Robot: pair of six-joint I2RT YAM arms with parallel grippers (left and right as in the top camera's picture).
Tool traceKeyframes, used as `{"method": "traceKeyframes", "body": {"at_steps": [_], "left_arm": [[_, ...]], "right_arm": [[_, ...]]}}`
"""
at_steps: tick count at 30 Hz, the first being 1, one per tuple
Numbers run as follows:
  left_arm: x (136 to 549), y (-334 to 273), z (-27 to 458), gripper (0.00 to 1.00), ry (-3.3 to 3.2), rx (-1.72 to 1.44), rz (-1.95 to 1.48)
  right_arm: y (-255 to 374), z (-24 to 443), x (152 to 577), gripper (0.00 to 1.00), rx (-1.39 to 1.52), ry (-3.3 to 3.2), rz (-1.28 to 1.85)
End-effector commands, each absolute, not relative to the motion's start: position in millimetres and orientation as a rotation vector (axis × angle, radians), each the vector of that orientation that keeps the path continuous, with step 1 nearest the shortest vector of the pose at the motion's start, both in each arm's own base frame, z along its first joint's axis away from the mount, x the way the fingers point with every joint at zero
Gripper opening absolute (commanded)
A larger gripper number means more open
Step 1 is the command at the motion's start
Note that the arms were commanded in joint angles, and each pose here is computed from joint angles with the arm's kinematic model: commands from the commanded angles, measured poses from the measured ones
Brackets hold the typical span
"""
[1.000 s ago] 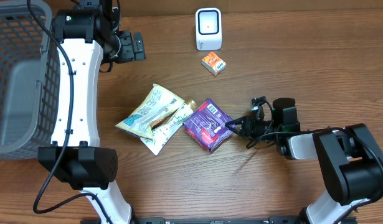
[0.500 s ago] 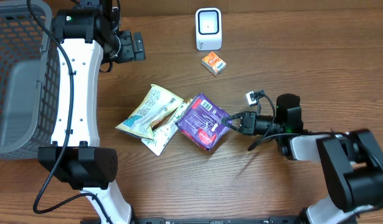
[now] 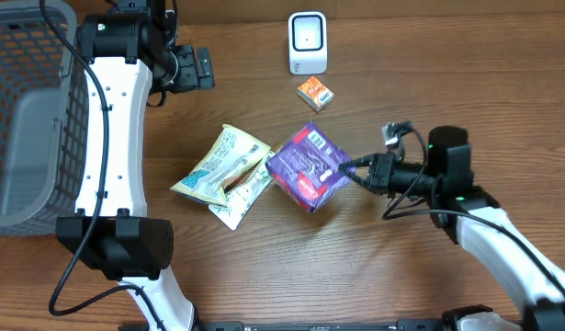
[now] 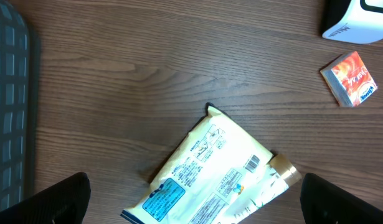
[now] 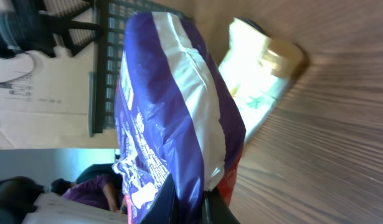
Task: Scan the item barcode
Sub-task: 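Grasp the purple pack with the right gripper, then lift the purple pack and hold it in front of the scanner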
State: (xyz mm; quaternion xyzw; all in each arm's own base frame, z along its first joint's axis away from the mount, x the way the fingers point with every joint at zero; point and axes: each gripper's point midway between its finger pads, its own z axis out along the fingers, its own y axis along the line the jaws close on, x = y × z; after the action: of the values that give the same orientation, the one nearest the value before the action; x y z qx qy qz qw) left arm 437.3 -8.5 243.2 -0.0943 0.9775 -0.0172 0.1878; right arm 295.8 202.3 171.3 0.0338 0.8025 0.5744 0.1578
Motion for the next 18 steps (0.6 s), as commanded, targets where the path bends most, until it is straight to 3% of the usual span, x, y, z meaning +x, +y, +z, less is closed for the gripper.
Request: {"method": "traceKeyframes", "body": {"at_steps": [1, 5, 18], "left_arm": [[437, -6, 256, 1.0, 2.712, -0.299, -0.072], [437, -6, 256, 1.0, 2.711, -0.298, -0.072], [438, -6, 257, 1.0, 2.708, -0.298, -0.072]], "right_arm": [[201, 235, 300, 0.04, -0.071, 2.156, 1.572], [197, 258, 289, 0.04, -0.138, 2.168, 1.491], [186, 265, 281, 0.04, -0.159, 2.249, 1.338]]}}
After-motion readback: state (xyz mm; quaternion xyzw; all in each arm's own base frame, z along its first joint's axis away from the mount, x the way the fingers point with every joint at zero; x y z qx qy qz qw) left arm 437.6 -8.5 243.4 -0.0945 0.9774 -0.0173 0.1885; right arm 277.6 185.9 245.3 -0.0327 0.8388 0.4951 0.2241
